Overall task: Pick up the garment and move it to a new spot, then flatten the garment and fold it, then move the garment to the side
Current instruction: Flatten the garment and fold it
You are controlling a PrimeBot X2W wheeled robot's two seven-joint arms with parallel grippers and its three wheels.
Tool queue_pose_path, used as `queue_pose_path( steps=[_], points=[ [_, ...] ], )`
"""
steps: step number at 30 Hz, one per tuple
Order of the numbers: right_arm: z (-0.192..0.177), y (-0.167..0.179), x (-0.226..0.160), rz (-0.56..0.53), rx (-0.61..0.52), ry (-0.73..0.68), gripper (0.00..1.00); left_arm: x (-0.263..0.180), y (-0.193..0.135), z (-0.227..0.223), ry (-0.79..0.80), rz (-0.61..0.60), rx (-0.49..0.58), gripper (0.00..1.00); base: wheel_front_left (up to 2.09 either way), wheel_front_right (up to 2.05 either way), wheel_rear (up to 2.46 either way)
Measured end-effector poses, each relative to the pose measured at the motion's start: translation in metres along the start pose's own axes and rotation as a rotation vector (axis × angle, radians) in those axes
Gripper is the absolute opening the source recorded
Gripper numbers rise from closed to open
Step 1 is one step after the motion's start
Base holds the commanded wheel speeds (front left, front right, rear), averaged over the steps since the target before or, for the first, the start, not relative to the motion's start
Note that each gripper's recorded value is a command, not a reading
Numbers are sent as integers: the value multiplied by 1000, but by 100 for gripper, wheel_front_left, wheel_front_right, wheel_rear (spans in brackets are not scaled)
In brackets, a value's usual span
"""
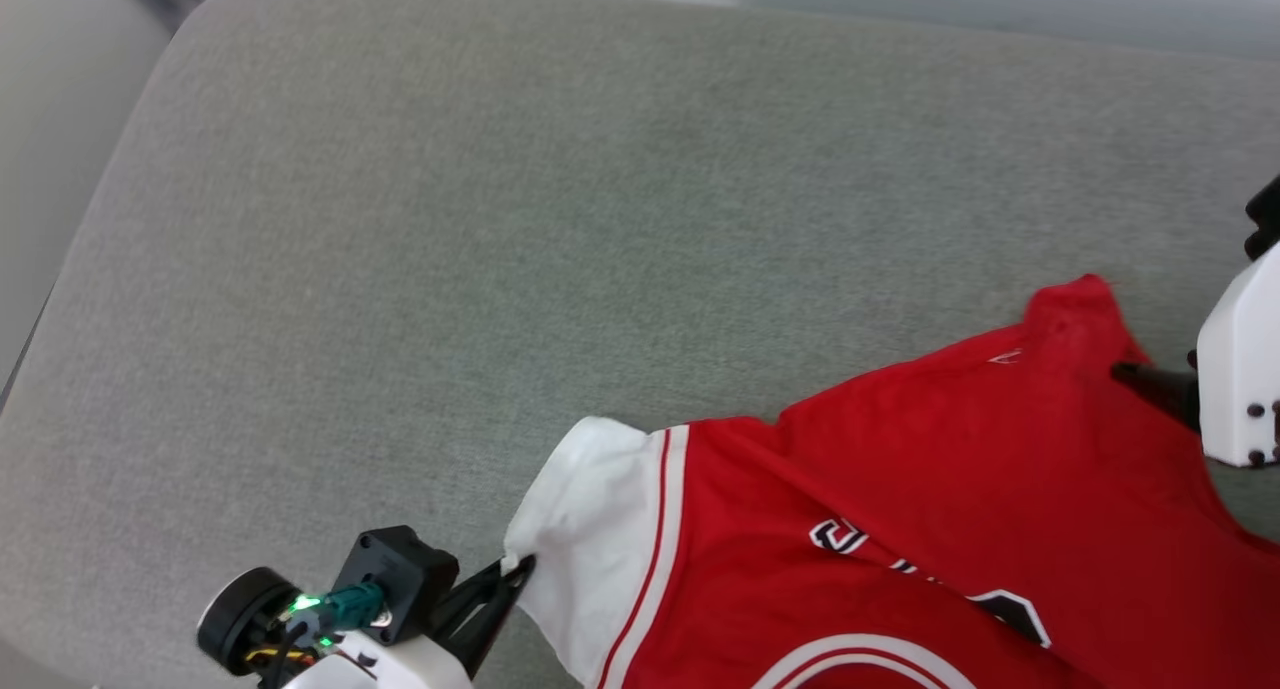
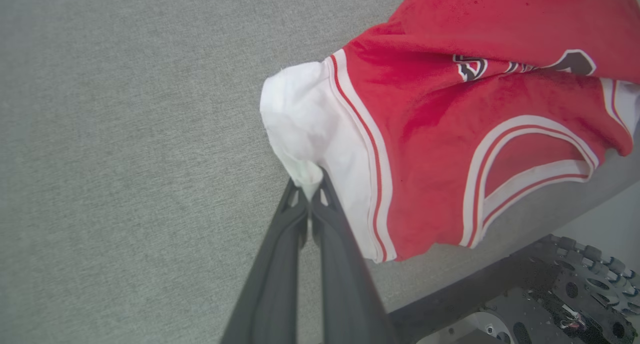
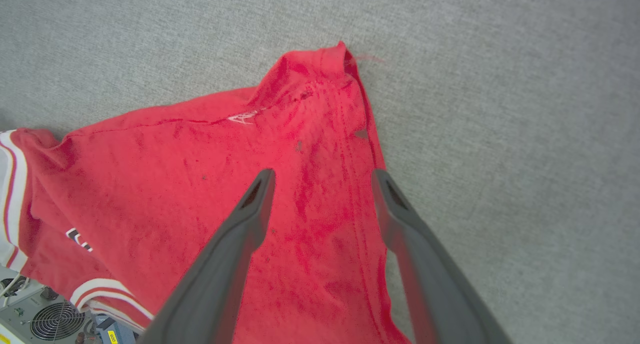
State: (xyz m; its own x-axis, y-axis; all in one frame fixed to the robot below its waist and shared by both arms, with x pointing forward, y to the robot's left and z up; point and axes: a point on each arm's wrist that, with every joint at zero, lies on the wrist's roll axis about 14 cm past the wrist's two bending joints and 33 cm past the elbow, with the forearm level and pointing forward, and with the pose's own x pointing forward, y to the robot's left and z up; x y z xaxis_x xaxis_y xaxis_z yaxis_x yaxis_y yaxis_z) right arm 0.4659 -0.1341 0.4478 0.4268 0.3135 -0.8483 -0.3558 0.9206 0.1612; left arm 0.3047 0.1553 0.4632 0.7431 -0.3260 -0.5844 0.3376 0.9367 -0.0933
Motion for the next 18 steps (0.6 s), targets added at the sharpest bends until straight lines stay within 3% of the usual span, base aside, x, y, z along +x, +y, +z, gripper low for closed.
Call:
queue_pose_path(
  steps=[9, 18],
  points=[
    [6, -1, 76, -2, -66, 146, 100, 15, 5, -9, 38, 12, -37, 0, 0, 0, 0],
    [-1, -3, 111, -2, -136, 244, 100, 24, 12, -17, 59, 36, -59, 0, 0, 0, 0]
  ],
)
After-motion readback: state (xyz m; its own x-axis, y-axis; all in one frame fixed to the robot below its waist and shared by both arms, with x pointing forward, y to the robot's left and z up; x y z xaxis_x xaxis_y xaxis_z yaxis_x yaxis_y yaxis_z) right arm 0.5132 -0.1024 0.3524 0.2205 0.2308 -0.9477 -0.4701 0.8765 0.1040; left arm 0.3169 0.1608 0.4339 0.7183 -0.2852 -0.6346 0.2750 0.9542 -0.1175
